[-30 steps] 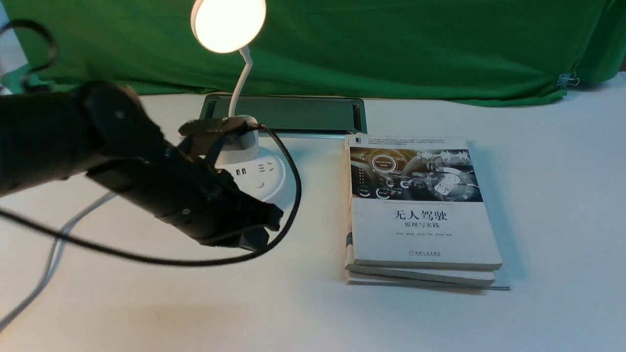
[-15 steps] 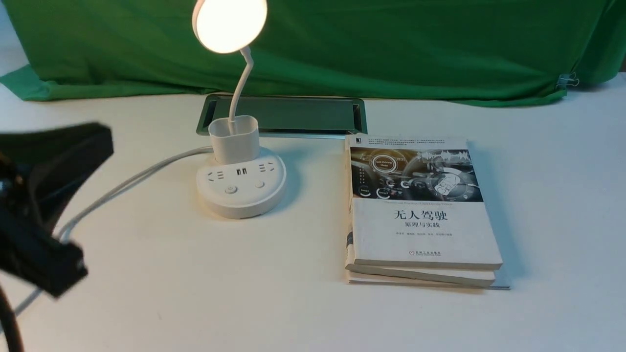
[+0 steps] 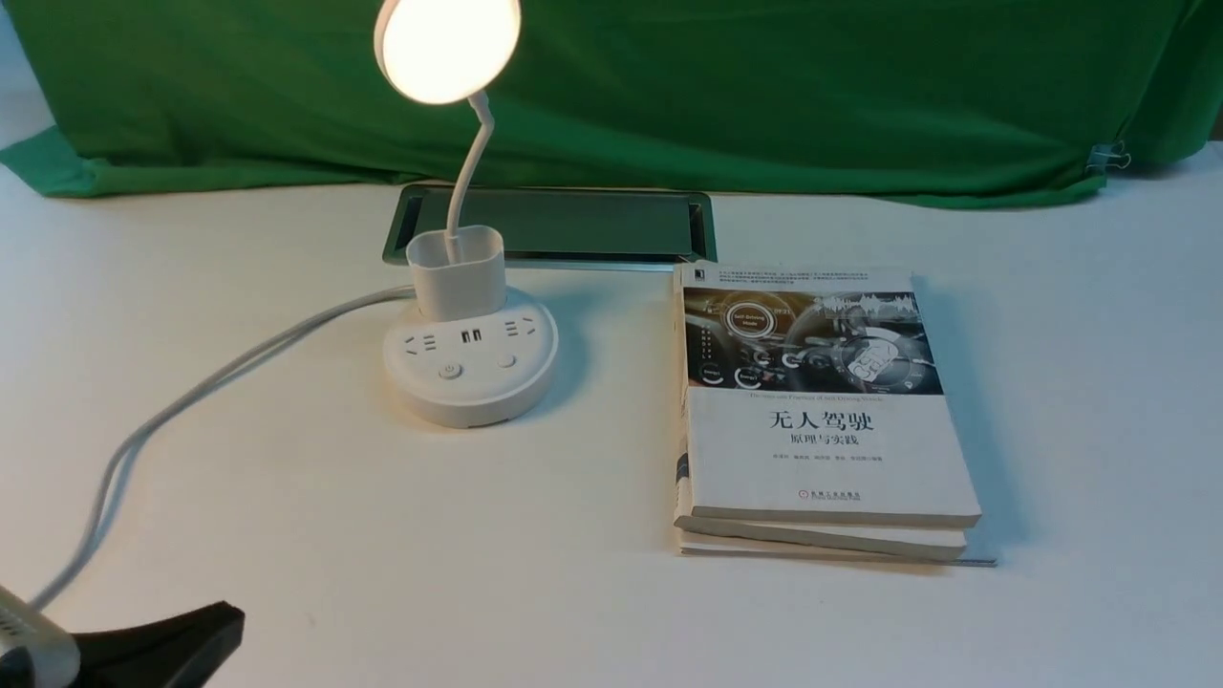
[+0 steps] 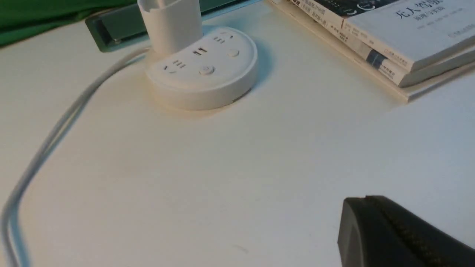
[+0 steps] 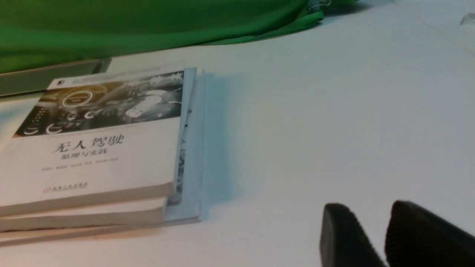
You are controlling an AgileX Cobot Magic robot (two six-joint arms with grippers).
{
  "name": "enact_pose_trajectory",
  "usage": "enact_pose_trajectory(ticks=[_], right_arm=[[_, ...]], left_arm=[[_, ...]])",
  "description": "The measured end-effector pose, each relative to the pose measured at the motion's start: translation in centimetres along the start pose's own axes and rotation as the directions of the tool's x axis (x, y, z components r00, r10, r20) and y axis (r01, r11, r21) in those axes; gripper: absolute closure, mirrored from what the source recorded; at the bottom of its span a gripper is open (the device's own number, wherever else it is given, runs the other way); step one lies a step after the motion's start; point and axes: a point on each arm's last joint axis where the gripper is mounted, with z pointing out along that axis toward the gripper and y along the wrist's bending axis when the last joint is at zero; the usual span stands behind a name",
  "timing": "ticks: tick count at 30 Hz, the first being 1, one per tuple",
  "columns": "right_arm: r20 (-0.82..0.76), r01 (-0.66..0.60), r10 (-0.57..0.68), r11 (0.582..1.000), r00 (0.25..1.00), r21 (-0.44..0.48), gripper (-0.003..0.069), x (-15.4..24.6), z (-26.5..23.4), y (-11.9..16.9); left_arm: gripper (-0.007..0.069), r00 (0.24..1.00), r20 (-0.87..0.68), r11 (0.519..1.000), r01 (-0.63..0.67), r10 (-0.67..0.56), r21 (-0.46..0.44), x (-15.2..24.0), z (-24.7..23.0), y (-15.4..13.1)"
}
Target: Turn on the desk lamp on the white desktop with your hand.
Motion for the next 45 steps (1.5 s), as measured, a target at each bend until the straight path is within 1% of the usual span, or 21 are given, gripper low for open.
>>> enact_pose_trajectory(ticks=[2, 4, 5, 6, 7, 10, 11, 12, 13, 15, 17, 18, 19, 21, 45], right_arm=[[0.000, 0.000, 0.000, 1.000, 1.000, 0.000, 0.0418, 0.0, 0.0, 0.0], [0.000, 0.000, 0.000, 1.000, 1.000, 0.000, 0.0418, 0.0, 0.0, 0.0], [0.000, 0.000, 0.000, 1.000, 1.000, 0.000, 0.0418, 0.0, 0.0, 0.0], [0.000, 0.000, 0.000, 1.000, 1.000, 0.000, 0.0418, 0.0, 0.0, 0.0], [0.000, 0.000, 0.000, 1.000, 1.000, 0.000, 0.0418, 0.0, 0.0, 0.0], [0.000, 0.000, 0.000, 1.000, 1.000, 0.000, 0.0418, 0.0, 0.0, 0.0], [0.000, 0.000, 0.000, 1.000, 1.000, 0.000, 0.0418, 0.0, 0.0, 0.0], [0.000, 0.000, 0.000, 1.000, 1.000, 0.000, 0.0418, 0.0, 0.0, 0.0], [0.000, 0.000, 0.000, 1.000, 1.000, 0.000, 0.0418, 0.0, 0.0, 0.0], [0.000, 0.000, 0.000, 1.000, 1.000, 0.000, 0.0418, 0.0, 0.0, 0.0], [0.000, 0.000, 0.000, 1.000, 1.000, 0.000, 0.0418, 0.0, 0.0, 0.0], [0.001, 0.000, 0.000, 1.000, 1.000, 0.000, 0.0418, 0.0, 0.0, 0.0], [0.000, 0.000, 0.000, 1.000, 1.000, 0.000, 0.0418, 0.0, 0.0, 0.0], [0.000, 0.000, 0.000, 1.000, 1.000, 0.000, 0.0418, 0.0, 0.0, 0.0], [0.000, 0.000, 0.000, 1.000, 1.000, 0.000, 0.0418, 0.0, 0.0, 0.0]], left_arm=[[0.0625, 0.999, 0.032, 0.999, 0.033, -0.032, -0.025, 0.0, -0.1, 0.2], [0.0625, 0.986, 0.142, 0.989, 0.102, -0.087, -0.103, 0.6, -0.4, 0.8], [0.0625, 0.985, 0.153, 0.989, 0.101, -0.083, -0.111, 0.8, -0.4, 0.9], [0.0625, 0.974, 0.193, 0.981, 0.142, -0.116, -0.129, 1.1, -0.5, 1.0], [0.0625, 0.956, 0.257, 0.967, 0.188, -0.141, -0.171, 1.7, -0.8, 1.4], [0.0625, 0.922, 0.364, 0.941, 0.233, -0.134, -0.245, 1.9, -1.6, 1.9], [0.0625, 0.920, 0.369, 0.939, 0.237, -0.134, -0.250, 1.9, -1.7, 1.9], [0.0625, 0.910, 0.393, 0.923, 0.256, -0.130, -0.286, 2.0, -2.2, 2.1], [0.0625, 0.906, 0.400, 0.914, 0.271, -0.137, -0.301, 2.2, -2.5, 2.1], [0.0625, 0.906, 0.397, 0.907, 0.284, -0.147, -0.311, 2.4, -2.7, 2.1], [0.0625, 0.909, 0.371, 0.895, 0.313, -0.187, -0.316, 3.0, -2.8, 2.0], [0.0625, 0.919, 0.314, 0.887, 0.337, -0.237, -0.317, 3.7, -2.7, 1.8], [0.0625, 0.925, 0.277, 0.884, 0.345, -0.262, -0.317, 4.1, -2.5, 1.8], [0.0625, 0.926, 0.260, 0.882, 0.350, -0.275, -0.316, 4.3, -2.5, 1.7], [0.0625, 0.925, 0.268, 0.883, 0.348, -0.270, -0.313, 4.2, -2.5, 1.7]])
